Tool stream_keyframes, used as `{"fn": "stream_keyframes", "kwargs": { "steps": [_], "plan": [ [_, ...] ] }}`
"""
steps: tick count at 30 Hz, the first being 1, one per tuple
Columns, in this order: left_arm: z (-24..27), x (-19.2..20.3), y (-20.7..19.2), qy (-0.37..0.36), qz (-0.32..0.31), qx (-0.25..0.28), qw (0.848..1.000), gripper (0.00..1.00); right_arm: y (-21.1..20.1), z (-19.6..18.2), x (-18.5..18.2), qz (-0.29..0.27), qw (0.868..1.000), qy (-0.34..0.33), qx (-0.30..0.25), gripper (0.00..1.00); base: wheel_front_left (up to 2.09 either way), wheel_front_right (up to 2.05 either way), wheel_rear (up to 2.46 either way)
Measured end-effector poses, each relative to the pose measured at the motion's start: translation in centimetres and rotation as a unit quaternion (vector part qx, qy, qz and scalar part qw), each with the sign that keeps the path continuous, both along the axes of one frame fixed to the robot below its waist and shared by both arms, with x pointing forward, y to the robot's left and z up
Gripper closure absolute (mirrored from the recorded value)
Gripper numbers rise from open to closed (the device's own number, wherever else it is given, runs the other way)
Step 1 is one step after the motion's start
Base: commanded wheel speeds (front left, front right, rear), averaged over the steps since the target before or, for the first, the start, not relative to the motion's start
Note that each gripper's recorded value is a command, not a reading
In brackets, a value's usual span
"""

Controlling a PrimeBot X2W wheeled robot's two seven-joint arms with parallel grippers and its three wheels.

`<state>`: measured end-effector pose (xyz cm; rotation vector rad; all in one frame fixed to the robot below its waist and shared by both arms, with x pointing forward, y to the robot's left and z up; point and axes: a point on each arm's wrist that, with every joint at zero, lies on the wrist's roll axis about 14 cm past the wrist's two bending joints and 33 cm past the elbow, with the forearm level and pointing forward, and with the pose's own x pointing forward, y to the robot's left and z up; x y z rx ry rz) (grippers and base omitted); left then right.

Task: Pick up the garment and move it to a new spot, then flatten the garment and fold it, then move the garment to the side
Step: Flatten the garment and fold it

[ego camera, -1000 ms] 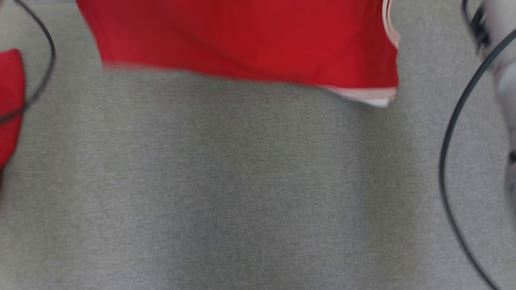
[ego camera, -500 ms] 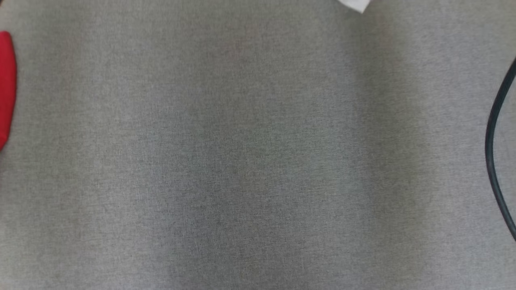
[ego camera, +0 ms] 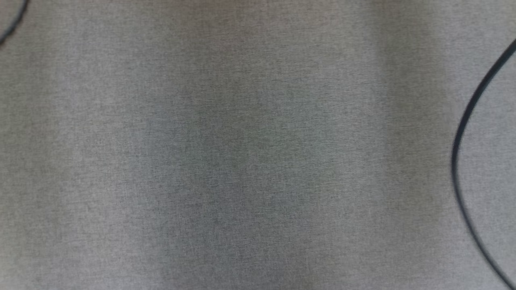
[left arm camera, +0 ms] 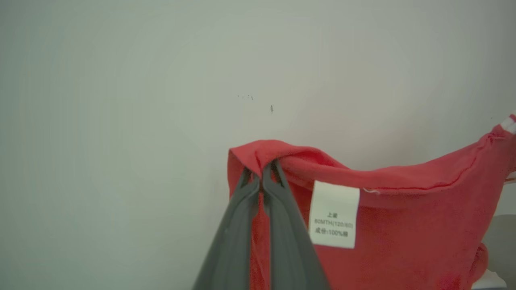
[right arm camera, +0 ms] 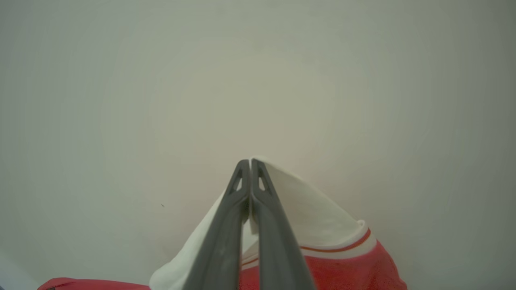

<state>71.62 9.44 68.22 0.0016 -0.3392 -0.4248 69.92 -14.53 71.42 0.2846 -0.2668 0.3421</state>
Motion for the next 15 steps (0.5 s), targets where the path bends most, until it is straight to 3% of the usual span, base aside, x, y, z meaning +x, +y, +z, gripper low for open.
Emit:
{"fn": "stream_keyframes", "kwargs": {
  "steps": [6, 15],
  "plan": [
    [-5.5, -1.9, 0.5, 0.048, 0.000, -0.038, 0.998, 1.00, 0.7, -6.4, -3.0, 0.034, 0.998, 0.050, 0.023, 1.00, 0.00, 0.00, 0.00],
    [-7.2, -9.5, 0.7, 0.074, -0.003, -0.102, 0.992, 1.00, 0.2, -10.9, -11.5, 0.063, 0.991, 0.097, 0.069, 1.00, 0.00, 0.00, 0.00]
  ]
}}
